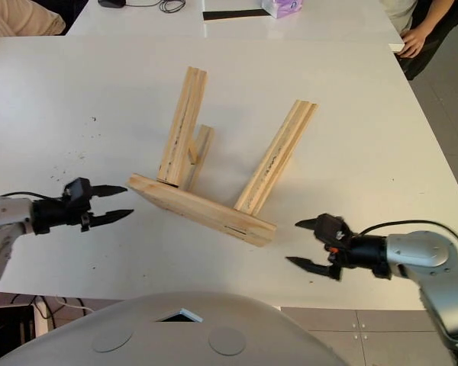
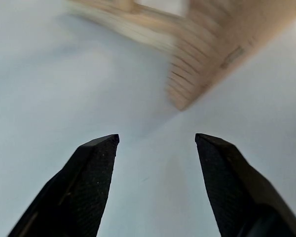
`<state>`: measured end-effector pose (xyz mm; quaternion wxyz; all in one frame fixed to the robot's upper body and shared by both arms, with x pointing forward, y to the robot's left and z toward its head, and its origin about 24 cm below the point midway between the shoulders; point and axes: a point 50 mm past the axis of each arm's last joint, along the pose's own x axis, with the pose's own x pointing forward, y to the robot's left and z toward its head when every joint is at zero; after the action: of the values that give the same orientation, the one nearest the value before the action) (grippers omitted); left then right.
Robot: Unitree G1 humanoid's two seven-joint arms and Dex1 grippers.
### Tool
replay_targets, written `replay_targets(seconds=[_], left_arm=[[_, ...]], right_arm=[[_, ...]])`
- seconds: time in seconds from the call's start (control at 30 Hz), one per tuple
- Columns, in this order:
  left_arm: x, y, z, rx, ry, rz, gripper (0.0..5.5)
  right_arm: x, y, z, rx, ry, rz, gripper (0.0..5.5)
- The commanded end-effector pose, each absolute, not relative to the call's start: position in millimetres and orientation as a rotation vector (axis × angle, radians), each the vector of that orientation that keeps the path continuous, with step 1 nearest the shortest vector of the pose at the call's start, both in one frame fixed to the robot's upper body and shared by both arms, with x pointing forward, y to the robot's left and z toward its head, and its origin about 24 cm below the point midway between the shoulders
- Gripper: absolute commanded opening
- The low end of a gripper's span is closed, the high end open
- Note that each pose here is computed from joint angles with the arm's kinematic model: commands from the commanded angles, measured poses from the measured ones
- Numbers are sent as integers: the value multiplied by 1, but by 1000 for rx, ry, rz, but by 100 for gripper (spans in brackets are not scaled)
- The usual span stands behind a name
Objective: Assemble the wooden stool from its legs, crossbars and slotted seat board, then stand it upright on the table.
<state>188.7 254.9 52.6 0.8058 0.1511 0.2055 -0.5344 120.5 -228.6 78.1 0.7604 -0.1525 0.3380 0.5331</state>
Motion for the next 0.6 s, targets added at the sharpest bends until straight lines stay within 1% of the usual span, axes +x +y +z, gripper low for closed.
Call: replay_targets(seconds=[0.03, 0.27, 0.4, 0.43, 0.57, 0.6], left_arm=[[198, 249, 48, 291, 351, -1204, 286], [206, 237, 39, 253, 287, -1267, 286], [206, 228, 32, 242, 291, -1315, 286], [205, 227, 29, 243, 297, -1326, 289], [203, 225, 24, 231, 323, -1361, 289], [202, 224, 24, 226, 327, -1372, 289]], right_arm=[[124, -214, 69, -359, 700, 1190, 400], [127, -200, 54, -342, 678, 1222, 400], [129, -196, 48, -344, 674, 1217, 400], [130, -195, 47, -347, 673, 1212, 379], [133, -193, 43, -348, 662, 1192, 336], [133, -192, 42, -345, 660, 1188, 317]])
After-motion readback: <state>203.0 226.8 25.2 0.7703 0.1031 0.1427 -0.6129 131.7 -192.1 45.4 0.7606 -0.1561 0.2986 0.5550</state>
